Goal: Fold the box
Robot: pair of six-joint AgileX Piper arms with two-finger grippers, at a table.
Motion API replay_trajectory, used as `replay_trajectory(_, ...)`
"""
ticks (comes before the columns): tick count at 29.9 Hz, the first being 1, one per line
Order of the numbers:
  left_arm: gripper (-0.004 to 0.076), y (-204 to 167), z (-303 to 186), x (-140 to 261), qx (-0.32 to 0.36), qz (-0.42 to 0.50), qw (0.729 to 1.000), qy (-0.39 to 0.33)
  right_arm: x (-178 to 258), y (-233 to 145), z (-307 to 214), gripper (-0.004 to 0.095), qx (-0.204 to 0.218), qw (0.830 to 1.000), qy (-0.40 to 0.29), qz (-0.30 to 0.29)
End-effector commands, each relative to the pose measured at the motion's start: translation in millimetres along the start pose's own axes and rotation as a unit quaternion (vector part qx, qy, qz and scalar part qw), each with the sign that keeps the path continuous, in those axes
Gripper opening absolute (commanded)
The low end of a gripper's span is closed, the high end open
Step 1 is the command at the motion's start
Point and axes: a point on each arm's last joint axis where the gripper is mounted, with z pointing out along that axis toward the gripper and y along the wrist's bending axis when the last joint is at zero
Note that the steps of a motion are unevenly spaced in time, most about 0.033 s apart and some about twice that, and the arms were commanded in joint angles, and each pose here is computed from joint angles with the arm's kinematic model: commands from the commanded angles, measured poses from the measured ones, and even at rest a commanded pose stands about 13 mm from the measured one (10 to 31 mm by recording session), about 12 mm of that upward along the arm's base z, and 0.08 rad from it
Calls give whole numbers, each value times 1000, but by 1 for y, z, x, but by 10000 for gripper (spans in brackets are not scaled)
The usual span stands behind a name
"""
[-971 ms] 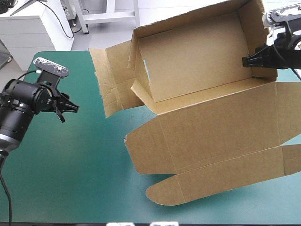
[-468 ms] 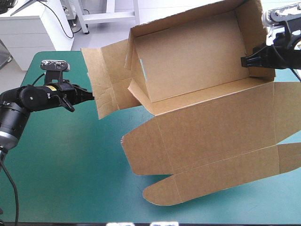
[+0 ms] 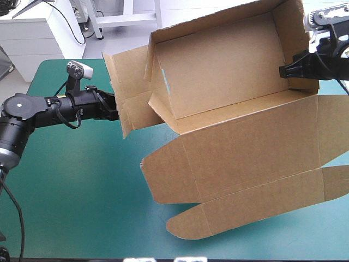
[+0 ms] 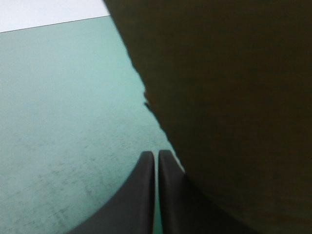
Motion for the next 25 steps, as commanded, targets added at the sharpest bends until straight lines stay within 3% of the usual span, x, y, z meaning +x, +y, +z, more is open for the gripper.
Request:
replay_trajectory(1,8,-23,-10,-16,71,17,996,-56,-4,3,-21,-21,8,999,-31,-3)
replay_trajectory(13,8,-42,-18,-31,179,-4,974,-140,3,-1,9,-21,-11,1000,2,17)
replay_trajectory(19,12,-43,-19,-35,192,-17,968,-159,3,2,19,-19,-37,999,0,32)
replay_trajectory(22,77,-45,-20,-33,206,-14,967,-150,0,4,19,-20,-54,998,-16,41)
replay_trajectory(25,198,-47,-20,-33,217,-14,965,-145,-1,5,19,-19,-55,997,-22,43)
